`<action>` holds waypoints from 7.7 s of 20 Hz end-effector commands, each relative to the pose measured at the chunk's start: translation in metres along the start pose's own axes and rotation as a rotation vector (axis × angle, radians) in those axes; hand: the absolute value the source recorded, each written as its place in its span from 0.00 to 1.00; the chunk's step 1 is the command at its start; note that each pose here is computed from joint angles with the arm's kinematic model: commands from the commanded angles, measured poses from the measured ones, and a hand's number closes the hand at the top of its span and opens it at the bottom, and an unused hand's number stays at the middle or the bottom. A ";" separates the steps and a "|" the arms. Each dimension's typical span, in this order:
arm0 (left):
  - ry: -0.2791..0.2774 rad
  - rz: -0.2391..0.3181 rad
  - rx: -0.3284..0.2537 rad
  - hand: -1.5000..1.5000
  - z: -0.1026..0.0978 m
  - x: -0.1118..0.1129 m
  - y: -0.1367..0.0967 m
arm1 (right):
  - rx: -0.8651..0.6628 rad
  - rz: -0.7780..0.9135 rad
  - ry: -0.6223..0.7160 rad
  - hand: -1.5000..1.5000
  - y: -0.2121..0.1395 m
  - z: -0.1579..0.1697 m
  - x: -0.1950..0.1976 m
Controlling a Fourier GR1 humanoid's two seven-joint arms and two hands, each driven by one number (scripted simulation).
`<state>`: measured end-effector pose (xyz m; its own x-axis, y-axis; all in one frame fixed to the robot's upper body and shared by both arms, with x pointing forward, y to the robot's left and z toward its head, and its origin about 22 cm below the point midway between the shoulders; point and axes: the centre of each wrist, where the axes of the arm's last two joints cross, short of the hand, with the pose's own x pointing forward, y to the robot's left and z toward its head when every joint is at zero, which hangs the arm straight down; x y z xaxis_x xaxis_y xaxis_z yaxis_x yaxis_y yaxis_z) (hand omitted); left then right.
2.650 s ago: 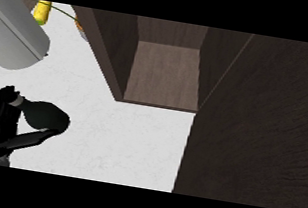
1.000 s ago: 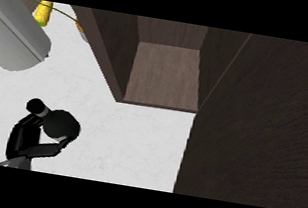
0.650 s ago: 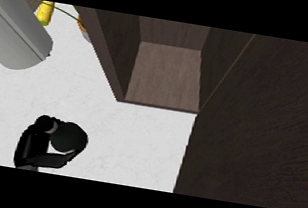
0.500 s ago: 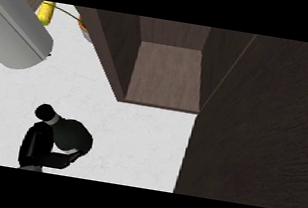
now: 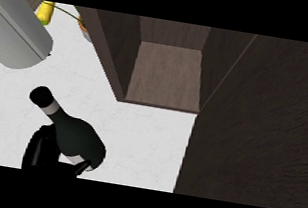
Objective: Pick up the wine, place it into the cabinet and close the cabinet
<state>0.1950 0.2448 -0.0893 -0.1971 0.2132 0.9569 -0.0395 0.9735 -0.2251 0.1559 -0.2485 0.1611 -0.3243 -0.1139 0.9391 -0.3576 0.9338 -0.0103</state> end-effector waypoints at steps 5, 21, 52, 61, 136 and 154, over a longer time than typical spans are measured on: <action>-0.027 -0.004 -0.019 1.00 -0.004 0.066 -0.051 | -0.005 0.003 -0.056 0.00 0.005 0.009 0.015; 0.017 0.020 -0.064 1.00 -0.057 0.096 -0.142 | -0.030 0.027 -0.049 0.00 -0.007 0.024 0.010; 0.007 -0.206 0.000 1.00 -0.132 -0.007 -0.170 | -0.035 0.049 -0.071 0.00 -0.016 0.017 0.032; 0.030 -0.167 0.000 1.00 -0.192 0.018 -0.188 | -0.033 0.044 -0.076 0.00 -0.032 0.013 0.014; -0.024 -0.536 0.176 0.00 -0.244 0.037 -0.153 | 0.055 0.009 -0.130 0.00 -0.029 -0.008 0.011; -0.024 -0.570 0.210 0.00 -0.237 0.028 -0.130 | 0.070 0.006 -0.123 0.00 -0.036 -0.006 0.006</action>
<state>0.4322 0.1313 0.0224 -0.0978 -0.3358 0.9368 -0.3263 0.9001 0.2886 0.1748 -0.2769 0.1692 -0.4268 -0.1506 0.8917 -0.4107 0.9108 -0.0428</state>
